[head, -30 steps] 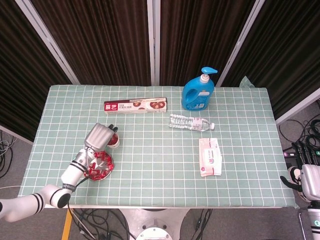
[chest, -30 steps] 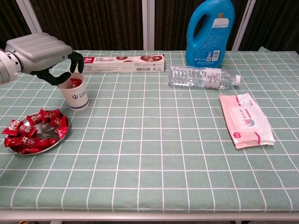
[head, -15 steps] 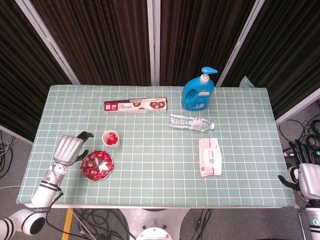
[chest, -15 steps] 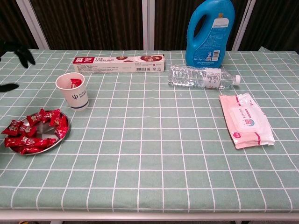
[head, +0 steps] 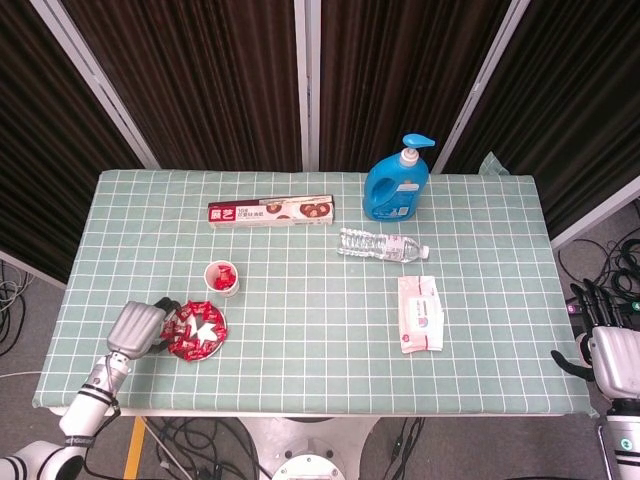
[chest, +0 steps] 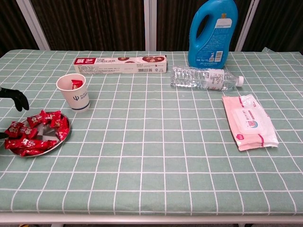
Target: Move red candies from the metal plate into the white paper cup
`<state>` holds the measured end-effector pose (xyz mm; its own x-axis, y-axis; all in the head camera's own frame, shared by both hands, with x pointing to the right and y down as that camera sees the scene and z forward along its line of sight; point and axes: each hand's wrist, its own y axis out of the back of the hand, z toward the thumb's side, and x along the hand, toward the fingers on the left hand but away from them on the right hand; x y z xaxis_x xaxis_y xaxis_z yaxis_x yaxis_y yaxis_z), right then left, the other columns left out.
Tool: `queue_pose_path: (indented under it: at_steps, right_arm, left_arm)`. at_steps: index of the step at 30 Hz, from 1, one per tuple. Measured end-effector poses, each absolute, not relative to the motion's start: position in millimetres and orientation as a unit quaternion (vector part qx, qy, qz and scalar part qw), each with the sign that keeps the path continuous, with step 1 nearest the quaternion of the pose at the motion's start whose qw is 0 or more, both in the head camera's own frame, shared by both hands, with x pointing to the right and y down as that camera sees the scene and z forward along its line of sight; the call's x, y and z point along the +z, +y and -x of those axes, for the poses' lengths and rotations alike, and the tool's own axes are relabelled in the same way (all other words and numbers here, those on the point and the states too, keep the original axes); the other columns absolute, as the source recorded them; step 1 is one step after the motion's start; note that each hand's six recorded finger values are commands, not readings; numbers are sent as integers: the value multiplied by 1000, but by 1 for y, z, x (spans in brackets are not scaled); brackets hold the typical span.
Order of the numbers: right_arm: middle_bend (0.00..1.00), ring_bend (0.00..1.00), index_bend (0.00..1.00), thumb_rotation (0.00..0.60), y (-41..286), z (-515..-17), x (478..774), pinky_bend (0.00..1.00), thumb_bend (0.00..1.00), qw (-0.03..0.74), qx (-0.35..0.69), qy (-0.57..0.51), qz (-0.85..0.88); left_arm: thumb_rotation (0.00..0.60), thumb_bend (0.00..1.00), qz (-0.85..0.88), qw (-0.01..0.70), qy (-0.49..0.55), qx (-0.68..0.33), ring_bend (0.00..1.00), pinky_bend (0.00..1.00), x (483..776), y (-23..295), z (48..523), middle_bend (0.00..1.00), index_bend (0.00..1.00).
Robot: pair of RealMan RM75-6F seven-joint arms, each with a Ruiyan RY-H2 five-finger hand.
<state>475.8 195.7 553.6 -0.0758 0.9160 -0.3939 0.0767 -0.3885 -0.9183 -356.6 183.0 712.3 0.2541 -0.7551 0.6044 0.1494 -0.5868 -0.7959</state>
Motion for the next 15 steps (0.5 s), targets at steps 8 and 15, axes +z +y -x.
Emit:
queue_pose_path:
  at_steps: [8, 15]
  right_arm:
    - [0, 0, 0, 600, 195, -475, 553, 288, 71, 352, 596, -426, 582]
    - [0, 0, 0, 600, 195, -475, 553, 289, 72, 352, 597, -427, 581]
  left_arm:
    - [600, 203, 673, 402, 189, -591, 862, 1000, 723, 187, 358, 469, 427]
    - [600, 230, 674, 398, 175, -598, 862, 1000, 727, 186, 355, 480, 432]
